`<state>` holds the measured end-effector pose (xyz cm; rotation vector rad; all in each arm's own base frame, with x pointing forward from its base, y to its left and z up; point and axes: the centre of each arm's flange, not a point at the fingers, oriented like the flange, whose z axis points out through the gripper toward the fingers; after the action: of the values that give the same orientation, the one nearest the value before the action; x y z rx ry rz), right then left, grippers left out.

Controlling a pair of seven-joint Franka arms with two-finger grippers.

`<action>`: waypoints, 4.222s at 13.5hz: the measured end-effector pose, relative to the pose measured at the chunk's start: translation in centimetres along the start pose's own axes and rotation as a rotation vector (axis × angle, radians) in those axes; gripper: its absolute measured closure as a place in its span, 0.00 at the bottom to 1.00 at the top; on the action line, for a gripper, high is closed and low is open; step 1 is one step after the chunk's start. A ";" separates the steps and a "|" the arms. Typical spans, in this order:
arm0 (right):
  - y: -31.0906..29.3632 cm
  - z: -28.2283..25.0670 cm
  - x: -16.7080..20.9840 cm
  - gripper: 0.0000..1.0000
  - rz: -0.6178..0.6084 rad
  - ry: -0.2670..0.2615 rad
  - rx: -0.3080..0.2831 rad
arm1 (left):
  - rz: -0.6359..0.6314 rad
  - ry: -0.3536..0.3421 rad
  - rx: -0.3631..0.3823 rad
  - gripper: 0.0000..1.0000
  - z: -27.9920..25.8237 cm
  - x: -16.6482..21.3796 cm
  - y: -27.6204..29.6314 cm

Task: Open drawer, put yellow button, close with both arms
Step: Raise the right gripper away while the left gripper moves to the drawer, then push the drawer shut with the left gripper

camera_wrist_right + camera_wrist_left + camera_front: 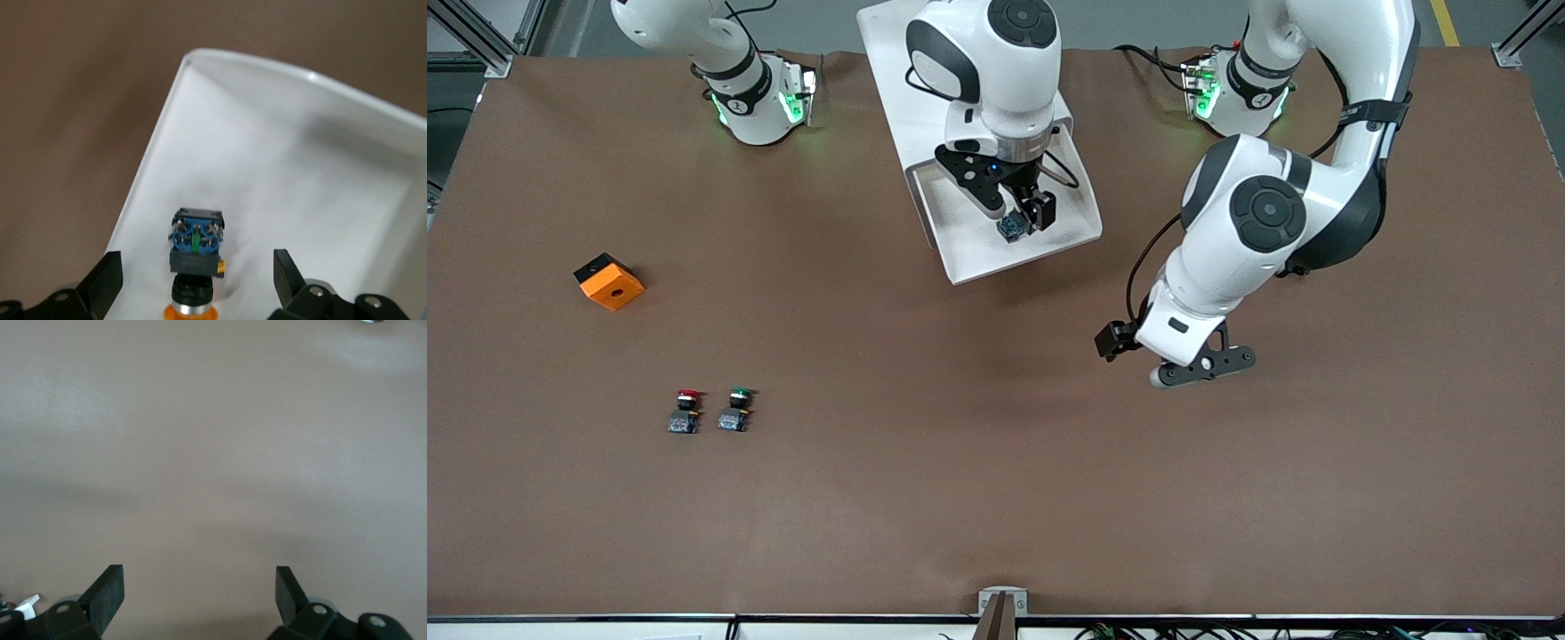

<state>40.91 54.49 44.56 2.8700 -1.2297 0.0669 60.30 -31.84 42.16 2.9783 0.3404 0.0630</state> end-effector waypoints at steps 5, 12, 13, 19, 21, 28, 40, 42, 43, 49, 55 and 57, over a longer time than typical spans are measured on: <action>0.4 -7.2 10.4 0.00 -0.192 -0.009 -0.063 | 0.027 -0.015 0.008 0.00 1.1 -1.9 1.5; 8.3 -12.5 34.6 0.00 -0.529 -0.077 -0.092 | 0.035 -0.042 0.027 0.00 4.0 -6.2 5.3; 9.9 -12.4 38.3 0.00 -0.566 -0.085 -0.088 | 0.034 -0.045 0.030 0.00 4.5 -7.0 5.9; 23.1 -11.5 57.0 0.00 -0.715 -0.126 -0.053 | -0.014 -0.048 0.027 0.00 5.7 -11.9 9.5; 27.3 -11.0 60.8 0.00 -0.708 -0.135 -0.047 | -0.019 -0.053 0.030 0.00 6.0 -13.5 10.4; 34.7 -7.3 66.1 0.00 -0.784 -0.206 -0.029 | -0.022 -0.061 0.033 0.00 6.5 -18.1 13.2; 30.3 -9.8 62.4 0.00 -0.801 -0.207 -0.041 | -0.111 -0.129 0.076 0.00 9.0 -28.4 16.9; 30.7 -11.7 61.7 0.00 -0.803 -0.207 -0.038 | -0.153 -0.182 0.065 0.00 9.2 -28.7 16.9; 31.1 -12.6 61.1 0.00 -0.803 -0.215 -0.038 | -0.175 -0.211 0.058 0.00 9.3 -28.8 16.9; 30.9 -16.7 56.6 0.00 -0.859 -0.191 -0.024 | -0.292 -0.364 0.032 0.00 10.1 -29.4 16.9; 31.8 -18.4 55.4 0.00 -0.864 -0.163 -0.013 | -0.346 -0.457 0.066 0.00 10.8 -29.4 16.3; 32.3 -18.9 55.1 0.00 -0.860 -0.161 -0.011 | -0.349 -0.461 0.068 0.00 10.9 -29.3 16.3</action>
<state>54.91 -7.03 66.01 3.1522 0.0796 -0.1841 36.04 -55.72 33.03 2.8274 0.7950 -0.6677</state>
